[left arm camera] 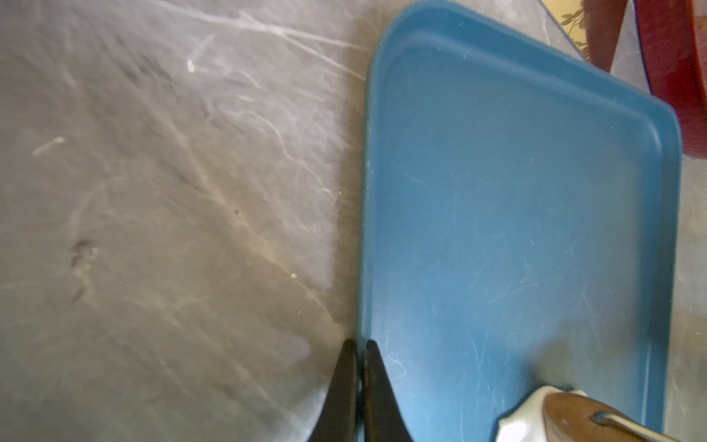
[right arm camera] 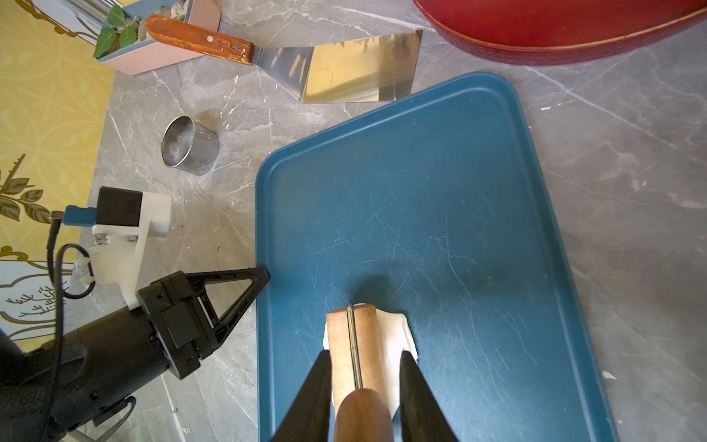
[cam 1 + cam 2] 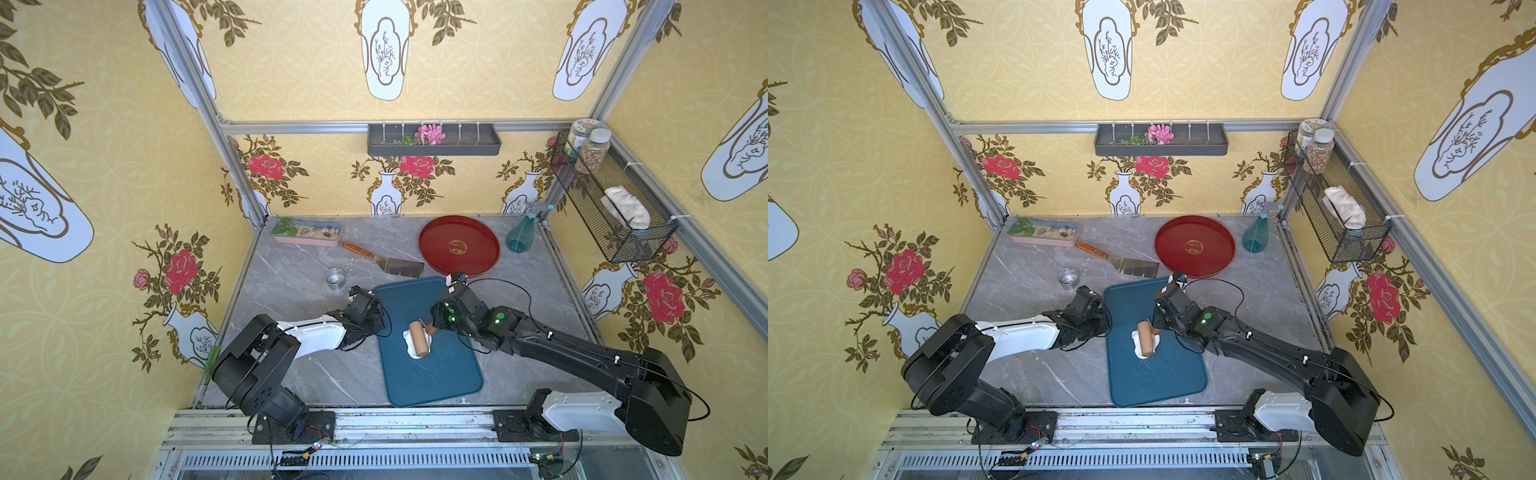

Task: Roll out the dumpling wrappers from the dough
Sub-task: Flatten out the dough on the work surface.

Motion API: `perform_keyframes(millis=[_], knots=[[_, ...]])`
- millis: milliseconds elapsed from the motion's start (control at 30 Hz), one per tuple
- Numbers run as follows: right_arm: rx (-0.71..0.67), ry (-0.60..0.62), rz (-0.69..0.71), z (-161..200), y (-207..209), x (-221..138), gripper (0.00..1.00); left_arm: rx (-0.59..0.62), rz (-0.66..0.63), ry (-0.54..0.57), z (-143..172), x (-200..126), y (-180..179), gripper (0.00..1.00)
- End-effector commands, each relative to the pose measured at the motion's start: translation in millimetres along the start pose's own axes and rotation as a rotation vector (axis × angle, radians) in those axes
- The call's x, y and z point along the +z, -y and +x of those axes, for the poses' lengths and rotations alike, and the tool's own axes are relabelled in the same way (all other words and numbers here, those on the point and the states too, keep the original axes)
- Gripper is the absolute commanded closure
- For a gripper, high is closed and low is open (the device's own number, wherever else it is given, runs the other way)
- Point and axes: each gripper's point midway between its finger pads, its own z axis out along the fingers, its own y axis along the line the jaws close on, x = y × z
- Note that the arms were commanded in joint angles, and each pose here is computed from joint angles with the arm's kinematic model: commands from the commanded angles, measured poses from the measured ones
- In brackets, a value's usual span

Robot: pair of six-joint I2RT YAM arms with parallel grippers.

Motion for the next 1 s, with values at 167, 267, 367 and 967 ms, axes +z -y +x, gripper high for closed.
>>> perform_keyframes(millis=[167, 267, 367, 967], knots=[[-0.011, -0.097, 0.100, 33.4, 25.8, 2.1, 1.00, -0.001, -0.055, -0.044, 12.1, 2.9, -15.2, 1.00], [-0.022, -0.124, 0.124, 39.9, 28.9, 5.9, 1.00, -0.003, -0.057, -0.043, 11.9, 2.7, -15.6, 1.00], [-0.032, -0.145, 0.127, 45.3, 26.6, 9.6, 1.00, -0.004, -0.054, -0.042, 11.5, 2.2, -14.8, 1.00], [-0.085, -0.173, 0.116, 57.4, 6.8, 14.8, 1.00, -0.001, -0.060, -0.043, 11.7, 3.3, -15.8, 1.00]])
